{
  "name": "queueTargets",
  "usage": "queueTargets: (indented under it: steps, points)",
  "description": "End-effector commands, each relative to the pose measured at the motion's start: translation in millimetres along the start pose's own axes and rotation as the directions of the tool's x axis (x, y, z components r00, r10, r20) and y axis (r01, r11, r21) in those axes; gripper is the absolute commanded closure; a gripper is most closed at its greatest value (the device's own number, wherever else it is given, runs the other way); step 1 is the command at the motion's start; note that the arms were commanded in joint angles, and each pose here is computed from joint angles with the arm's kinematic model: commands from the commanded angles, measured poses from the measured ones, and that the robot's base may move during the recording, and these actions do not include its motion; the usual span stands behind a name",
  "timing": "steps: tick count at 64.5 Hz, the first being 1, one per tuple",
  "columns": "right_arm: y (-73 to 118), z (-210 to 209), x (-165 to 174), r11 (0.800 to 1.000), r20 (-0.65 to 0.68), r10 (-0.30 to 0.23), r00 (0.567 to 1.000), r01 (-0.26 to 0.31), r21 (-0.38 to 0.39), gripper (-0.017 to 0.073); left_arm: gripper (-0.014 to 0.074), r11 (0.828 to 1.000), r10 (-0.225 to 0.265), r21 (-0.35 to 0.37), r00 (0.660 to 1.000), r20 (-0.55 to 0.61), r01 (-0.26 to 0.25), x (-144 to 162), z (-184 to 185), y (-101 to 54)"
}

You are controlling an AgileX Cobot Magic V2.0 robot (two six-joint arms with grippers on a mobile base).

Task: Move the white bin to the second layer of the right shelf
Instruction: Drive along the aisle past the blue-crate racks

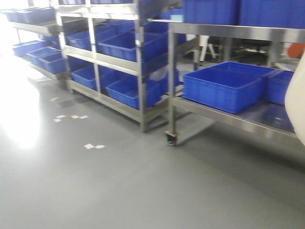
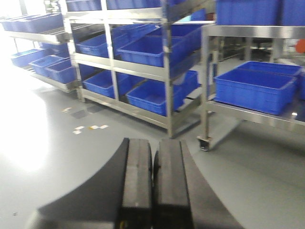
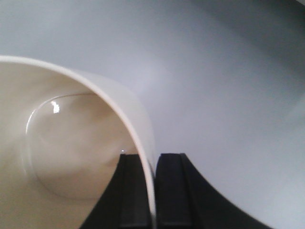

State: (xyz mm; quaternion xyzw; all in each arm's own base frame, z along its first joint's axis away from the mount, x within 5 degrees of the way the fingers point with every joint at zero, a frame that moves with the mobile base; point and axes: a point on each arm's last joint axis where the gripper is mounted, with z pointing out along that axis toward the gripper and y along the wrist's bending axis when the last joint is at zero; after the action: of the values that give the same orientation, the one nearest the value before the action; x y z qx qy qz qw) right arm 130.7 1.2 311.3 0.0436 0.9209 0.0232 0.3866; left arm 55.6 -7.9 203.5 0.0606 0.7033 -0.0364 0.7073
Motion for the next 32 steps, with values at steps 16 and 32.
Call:
queueTargets:
  steps: [16,32]
  points:
    - [1.5,-6.3,-13.3,1.0,0.106,-0.004,0.994,0.005,-0.011,0.0511,0.0509,1.0,-0.009,-0.003,0.998,0.061,0.009,4.1,0.3,0.1]
    - [1.5,-6.3,-13.3,1.0,0.106,-0.004,0.994,0.005,-0.011,0.0511,0.0509,1.0,-0.009,-0.003,0.998,0.061,0.009,4.1,0.3,0.1]
